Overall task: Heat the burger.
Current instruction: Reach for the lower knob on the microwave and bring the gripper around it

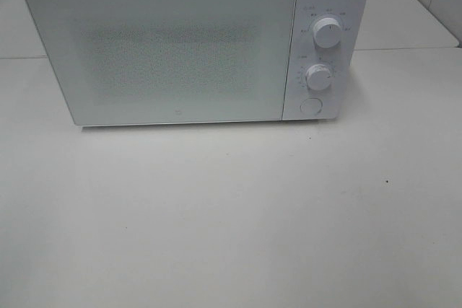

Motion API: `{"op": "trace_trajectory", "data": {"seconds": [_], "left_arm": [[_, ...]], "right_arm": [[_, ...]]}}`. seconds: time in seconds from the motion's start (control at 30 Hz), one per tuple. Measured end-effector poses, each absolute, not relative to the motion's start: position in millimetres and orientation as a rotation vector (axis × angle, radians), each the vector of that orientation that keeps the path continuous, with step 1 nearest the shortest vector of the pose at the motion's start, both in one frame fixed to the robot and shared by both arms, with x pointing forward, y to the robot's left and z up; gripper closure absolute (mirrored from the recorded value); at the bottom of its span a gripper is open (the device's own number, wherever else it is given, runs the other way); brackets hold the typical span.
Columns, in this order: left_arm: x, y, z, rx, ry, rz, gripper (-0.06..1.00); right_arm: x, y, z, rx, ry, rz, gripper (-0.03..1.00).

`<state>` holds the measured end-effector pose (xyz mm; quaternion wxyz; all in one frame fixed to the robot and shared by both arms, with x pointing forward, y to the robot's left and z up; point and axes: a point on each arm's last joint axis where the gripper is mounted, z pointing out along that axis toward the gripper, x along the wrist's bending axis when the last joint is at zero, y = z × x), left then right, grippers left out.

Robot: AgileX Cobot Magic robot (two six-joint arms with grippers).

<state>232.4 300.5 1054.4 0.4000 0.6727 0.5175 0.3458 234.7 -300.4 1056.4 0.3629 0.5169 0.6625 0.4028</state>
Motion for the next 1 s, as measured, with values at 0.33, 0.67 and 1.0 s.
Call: {"op": "trace_trajectory", "data": {"seconds": [0.33, 0.67, 1.0], "left_arm": [[232, 300, 1054, 1.702, 1.309, 0.875, 0.94], [232, 300, 1054, 1.701, 1.309, 0.875, 0.94], [232, 300, 1054, 1.701, 1.309, 0.875, 0.94]], "right_arm": [[245, -298, 1065, 1.329, 1.705, 1.038, 0.42], [291, -290, 1073, 1.351, 1.739, 1.011, 0.42], [334, -281, 1075, 1.345, 1.738, 1.014, 0.42]]}}
